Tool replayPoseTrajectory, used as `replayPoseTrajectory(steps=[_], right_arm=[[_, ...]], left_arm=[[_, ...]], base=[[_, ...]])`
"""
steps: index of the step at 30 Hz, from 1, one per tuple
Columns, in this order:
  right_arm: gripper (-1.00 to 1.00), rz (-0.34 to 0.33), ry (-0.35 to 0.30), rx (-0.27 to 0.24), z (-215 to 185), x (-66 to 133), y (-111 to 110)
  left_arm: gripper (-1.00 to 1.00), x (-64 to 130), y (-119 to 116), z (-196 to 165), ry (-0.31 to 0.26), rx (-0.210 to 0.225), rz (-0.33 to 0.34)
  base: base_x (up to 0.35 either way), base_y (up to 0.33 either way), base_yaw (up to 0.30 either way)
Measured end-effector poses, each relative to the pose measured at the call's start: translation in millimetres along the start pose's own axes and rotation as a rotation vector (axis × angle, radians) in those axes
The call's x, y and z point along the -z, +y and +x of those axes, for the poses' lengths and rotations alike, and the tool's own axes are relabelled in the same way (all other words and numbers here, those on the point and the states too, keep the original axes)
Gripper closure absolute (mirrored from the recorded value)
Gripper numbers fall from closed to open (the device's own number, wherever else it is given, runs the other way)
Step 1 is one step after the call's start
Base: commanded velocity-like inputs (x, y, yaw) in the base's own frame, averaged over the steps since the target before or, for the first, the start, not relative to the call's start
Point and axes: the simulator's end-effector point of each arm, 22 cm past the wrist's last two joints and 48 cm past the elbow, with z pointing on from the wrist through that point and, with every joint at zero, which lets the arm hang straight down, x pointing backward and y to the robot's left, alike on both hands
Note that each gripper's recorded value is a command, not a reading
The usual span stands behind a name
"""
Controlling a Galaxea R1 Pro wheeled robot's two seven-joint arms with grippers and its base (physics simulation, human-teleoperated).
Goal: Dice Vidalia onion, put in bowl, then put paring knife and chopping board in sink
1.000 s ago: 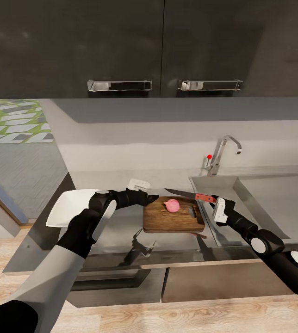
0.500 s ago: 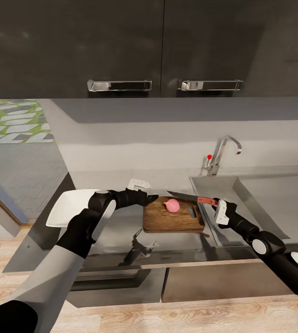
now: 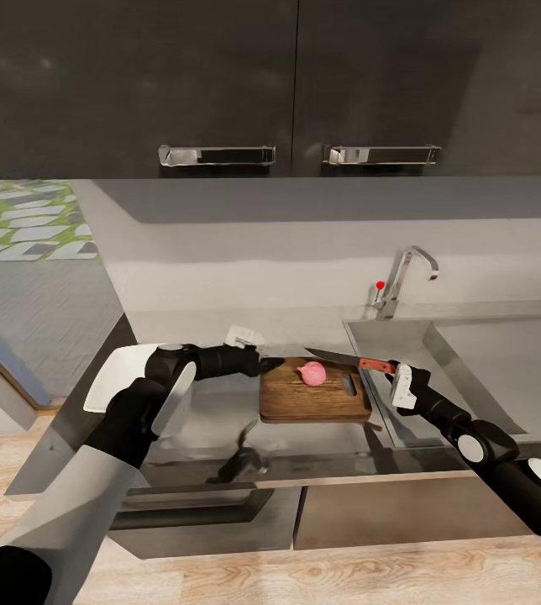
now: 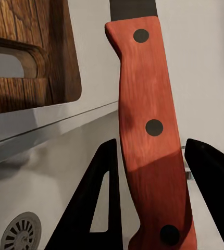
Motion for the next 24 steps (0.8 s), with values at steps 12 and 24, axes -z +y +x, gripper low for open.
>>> replayPoseTrajectory(steps=[12,24], right_arm=[[1.00,-0.001,0.000,0.001,-0.2,0.0,0.3],[1.00,-0.003,-0.001,0.002,-0.6,-0.1,1.4]], left_arm=[[-1.00,0.2,-9.4,0.5,0.001,-0.003,0.045],[-1.00,0.2,-9.5,0.6,0.001,-0.003,0.045]], base=[[0.000,0.000,0.000],[0.000,0.000,0.000]])
